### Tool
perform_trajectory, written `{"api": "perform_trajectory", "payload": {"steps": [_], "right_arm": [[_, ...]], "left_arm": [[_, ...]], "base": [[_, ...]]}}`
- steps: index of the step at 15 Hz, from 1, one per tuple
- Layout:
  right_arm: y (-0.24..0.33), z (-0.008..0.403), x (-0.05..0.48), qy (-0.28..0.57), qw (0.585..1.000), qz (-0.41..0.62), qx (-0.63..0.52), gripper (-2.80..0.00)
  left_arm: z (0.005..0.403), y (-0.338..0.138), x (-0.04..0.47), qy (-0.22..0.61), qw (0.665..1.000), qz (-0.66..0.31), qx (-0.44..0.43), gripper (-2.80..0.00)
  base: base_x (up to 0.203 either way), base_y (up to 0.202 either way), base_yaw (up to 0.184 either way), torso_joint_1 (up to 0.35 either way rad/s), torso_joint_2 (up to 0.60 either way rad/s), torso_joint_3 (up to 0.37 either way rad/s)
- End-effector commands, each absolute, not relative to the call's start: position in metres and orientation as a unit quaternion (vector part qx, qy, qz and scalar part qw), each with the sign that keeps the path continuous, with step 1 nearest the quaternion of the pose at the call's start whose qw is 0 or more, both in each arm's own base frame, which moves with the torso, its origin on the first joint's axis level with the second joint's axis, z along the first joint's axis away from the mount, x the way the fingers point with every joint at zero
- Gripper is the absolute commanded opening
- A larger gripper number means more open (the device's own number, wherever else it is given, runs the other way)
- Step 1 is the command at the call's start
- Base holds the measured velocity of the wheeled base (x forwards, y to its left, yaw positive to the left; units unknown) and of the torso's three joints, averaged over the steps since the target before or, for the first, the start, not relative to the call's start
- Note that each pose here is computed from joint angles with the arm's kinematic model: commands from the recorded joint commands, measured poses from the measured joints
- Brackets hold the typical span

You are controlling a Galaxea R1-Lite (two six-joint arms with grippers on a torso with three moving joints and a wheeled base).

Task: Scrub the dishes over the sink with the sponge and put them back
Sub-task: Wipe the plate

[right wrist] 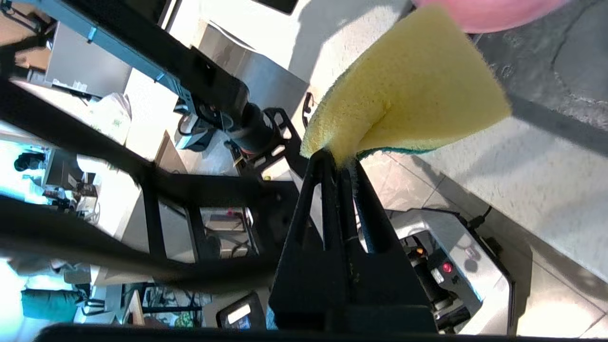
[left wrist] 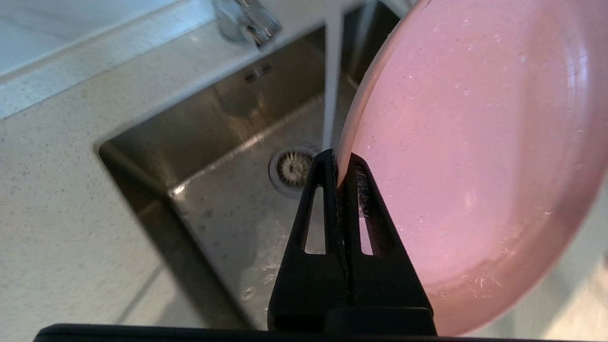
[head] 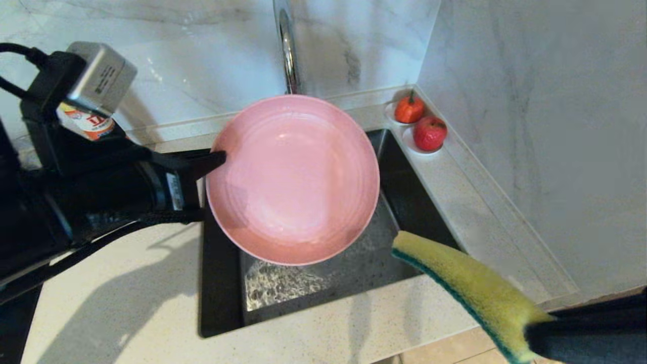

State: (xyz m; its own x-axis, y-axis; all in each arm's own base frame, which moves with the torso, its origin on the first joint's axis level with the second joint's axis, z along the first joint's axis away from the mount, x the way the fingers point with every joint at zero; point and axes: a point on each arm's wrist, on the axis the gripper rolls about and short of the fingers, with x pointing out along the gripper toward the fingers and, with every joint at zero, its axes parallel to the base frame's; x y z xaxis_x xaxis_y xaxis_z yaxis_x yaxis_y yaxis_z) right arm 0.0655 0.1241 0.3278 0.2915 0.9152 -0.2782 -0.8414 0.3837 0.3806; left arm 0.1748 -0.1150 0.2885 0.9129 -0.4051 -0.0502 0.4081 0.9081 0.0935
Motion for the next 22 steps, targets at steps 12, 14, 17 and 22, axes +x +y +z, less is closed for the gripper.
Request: {"api": "perform_trajectory", "payload": {"steps": [12, 14, 17, 22], "right_arm": [[0.233, 0.33, 0.086, 0.246, 0.824, 0.509, 0.036, -2.8], [0.238, 0.329, 0.085, 0.25, 0.822, 0.511, 0.033, -2.8], [0.243, 0.326, 0.082, 0.255, 0.819, 0.513, 0.028, -2.8], [0.252, 0.313, 0.089, 0.273, 0.822, 0.5, 0.021, -2.8]], "left_arm": [[0.287, -0.178, 0.206, 0.048, 0.987, -0.149, -0.042, -2.8], [0.291, -0.182, 0.211, 0.043, 0.988, -0.139, -0.045, -2.8], [0.296, -0.185, 0.218, 0.036, 0.991, -0.107, -0.066, -2.8], [0.309, -0.173, 0.205, 0.02, 0.99, -0.109, -0.083, -2.8]], "base": [[0.0, 0.0, 0.0, 0.0, 0.0, 0.0], [0.0, 0.0, 0.0, 0.0, 0.0, 0.0], [0.0, 0.0, 0.0, 0.0, 0.0, 0.0], [0.0, 0.0, 0.0, 0.0, 0.0, 0.0]]}}
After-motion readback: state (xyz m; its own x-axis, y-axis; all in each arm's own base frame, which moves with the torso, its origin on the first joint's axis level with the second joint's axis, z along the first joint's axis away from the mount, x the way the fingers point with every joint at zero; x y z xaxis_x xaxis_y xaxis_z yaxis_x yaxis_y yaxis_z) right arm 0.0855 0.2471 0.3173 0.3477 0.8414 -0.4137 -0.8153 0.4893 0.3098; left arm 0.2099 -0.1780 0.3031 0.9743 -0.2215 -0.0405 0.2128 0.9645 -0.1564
